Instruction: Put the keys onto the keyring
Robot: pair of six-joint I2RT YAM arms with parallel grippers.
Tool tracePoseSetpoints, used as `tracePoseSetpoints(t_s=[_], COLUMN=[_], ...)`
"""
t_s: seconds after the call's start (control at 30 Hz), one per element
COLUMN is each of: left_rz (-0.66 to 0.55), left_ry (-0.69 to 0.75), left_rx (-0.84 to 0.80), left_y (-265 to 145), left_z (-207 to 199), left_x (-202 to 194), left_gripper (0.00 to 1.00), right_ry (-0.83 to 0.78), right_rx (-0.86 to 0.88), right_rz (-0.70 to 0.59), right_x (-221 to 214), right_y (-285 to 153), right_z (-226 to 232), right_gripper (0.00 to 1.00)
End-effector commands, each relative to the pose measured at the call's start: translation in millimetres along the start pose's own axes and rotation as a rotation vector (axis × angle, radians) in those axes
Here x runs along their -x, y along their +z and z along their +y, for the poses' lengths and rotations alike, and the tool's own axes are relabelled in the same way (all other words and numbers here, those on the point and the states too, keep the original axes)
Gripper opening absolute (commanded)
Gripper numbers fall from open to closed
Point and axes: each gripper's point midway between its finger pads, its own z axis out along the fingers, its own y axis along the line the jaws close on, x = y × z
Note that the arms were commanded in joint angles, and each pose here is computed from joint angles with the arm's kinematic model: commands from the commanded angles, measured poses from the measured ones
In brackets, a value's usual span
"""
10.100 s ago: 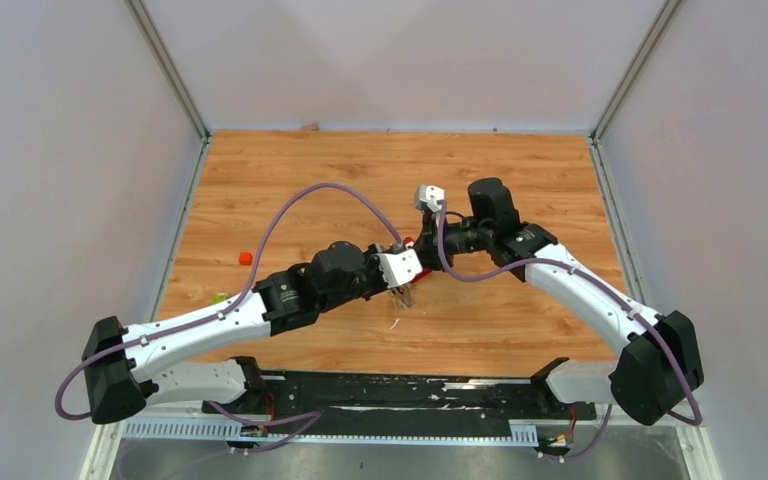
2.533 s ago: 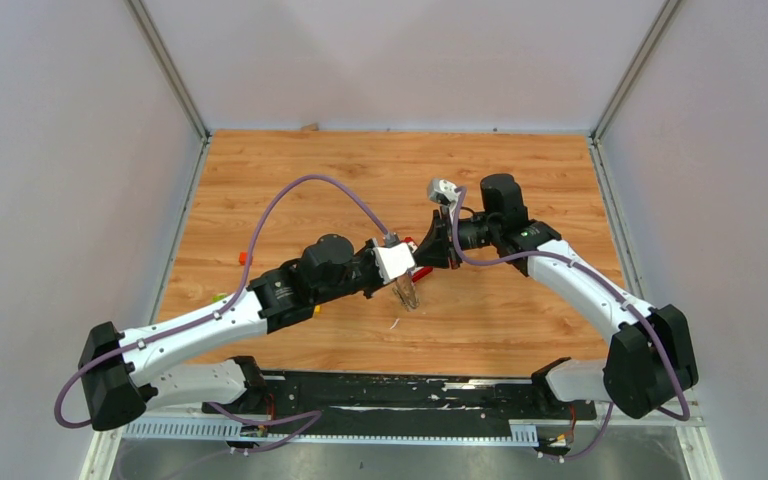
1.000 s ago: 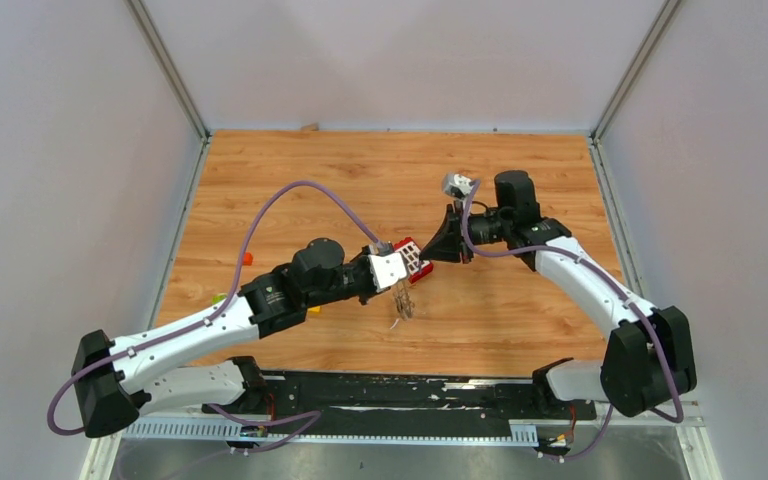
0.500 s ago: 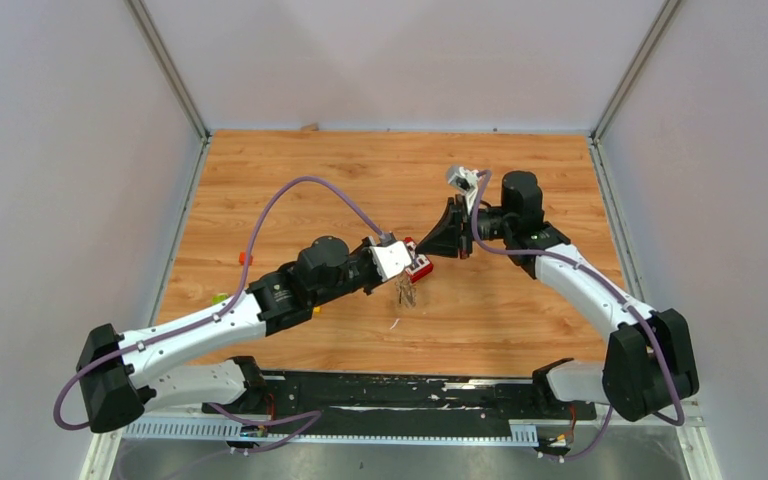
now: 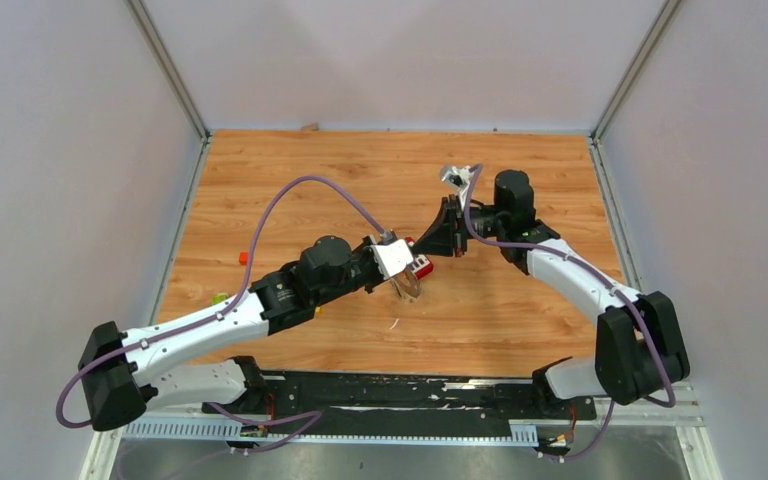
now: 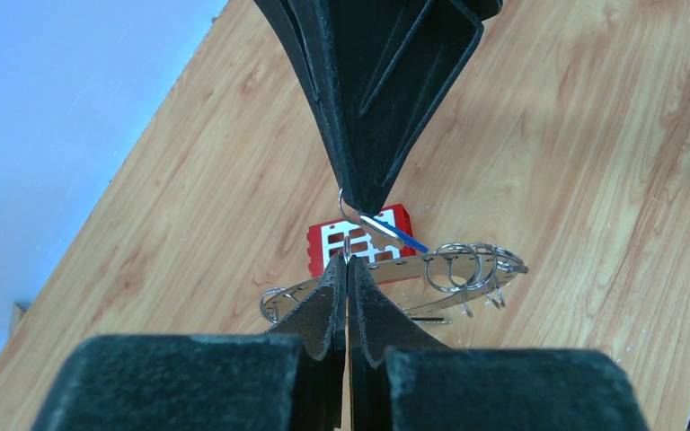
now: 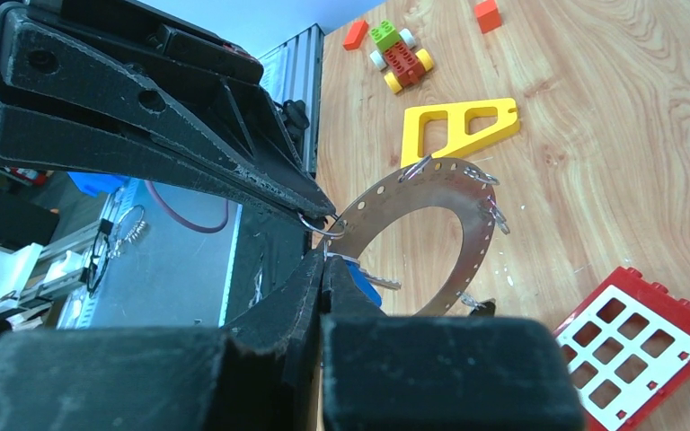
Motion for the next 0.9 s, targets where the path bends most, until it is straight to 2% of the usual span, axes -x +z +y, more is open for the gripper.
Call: tracePoseSetpoints(t_s=[0.0, 0.87], left_rz=[-0.099, -0.123], left_ry=[-0.012, 0.000], left_rx=[0.044, -0.047], left_y=[0, -4], left_z=[12, -4], left_x=[32, 34], left_gripper=[0.00, 0.00], right_ry=[-0.012, -0.004], right_rx=[0.046, 0.061], right_rz=[0.003, 0.031], right_x=[2, -2], right_y=[4, 9], right_z=[7, 4], right_gripper=[0.00, 0.00])
